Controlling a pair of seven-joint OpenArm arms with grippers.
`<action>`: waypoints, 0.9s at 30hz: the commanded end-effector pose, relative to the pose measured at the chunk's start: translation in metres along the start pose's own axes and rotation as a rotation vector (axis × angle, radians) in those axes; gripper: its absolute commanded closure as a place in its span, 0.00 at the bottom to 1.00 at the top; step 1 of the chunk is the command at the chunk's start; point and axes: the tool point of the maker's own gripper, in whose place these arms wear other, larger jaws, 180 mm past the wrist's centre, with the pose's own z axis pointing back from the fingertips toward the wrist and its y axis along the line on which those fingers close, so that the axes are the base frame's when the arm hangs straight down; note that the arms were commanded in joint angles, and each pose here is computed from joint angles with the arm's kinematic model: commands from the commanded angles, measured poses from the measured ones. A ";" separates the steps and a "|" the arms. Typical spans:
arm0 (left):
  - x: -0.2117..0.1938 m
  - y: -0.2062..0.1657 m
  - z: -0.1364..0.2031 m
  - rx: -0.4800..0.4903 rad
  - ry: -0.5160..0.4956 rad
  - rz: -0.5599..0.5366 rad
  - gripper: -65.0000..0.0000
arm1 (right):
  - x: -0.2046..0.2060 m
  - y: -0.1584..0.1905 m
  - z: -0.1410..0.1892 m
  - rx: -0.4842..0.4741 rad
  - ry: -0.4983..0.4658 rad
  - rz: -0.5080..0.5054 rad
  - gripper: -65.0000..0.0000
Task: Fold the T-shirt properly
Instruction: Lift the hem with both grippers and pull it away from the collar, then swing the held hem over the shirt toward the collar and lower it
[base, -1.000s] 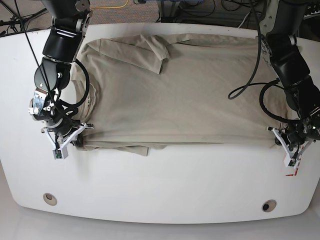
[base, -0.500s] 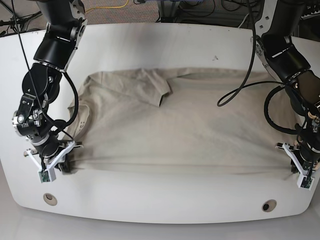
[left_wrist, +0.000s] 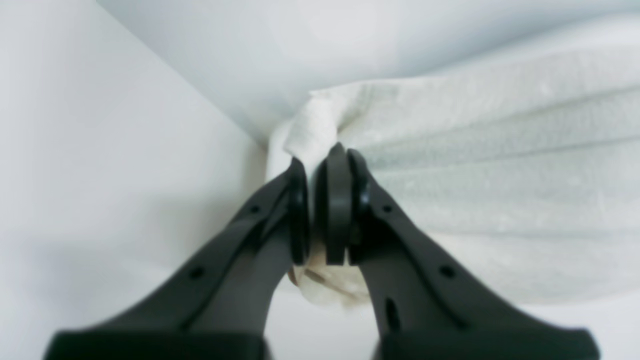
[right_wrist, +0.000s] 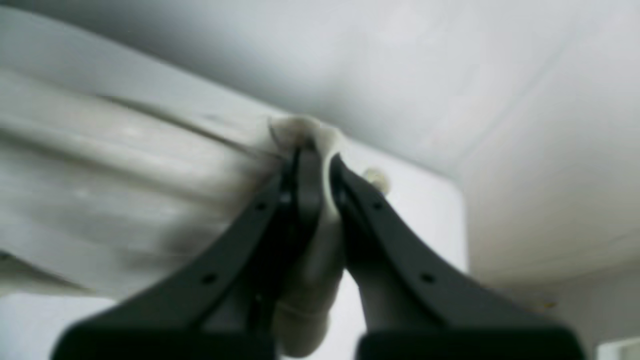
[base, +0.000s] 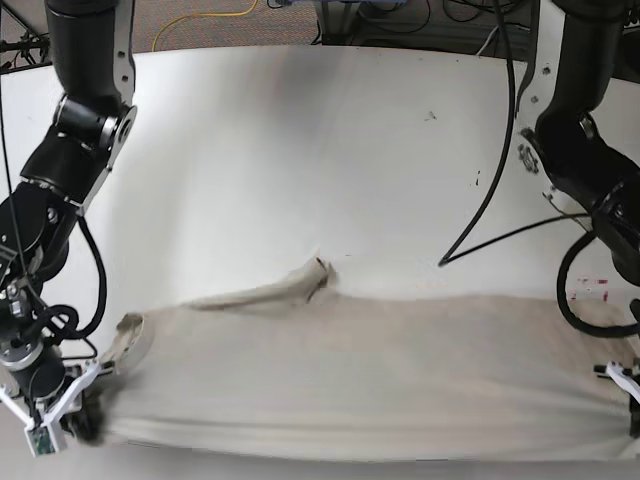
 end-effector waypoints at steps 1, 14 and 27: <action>0.047 0.033 0.013 0.081 -0.120 0.012 1.00 | 0.060 -0.030 0.015 -0.073 -0.123 0.062 1.00; 0.112 0.052 0.020 0.089 -0.247 0.032 1.00 | 0.142 -0.053 0.042 -0.145 -0.243 0.198 1.00; 0.009 -0.019 -0.003 -0.036 -0.033 -0.009 1.00 | 0.026 0.000 0.043 -0.081 -0.077 0.200 1.00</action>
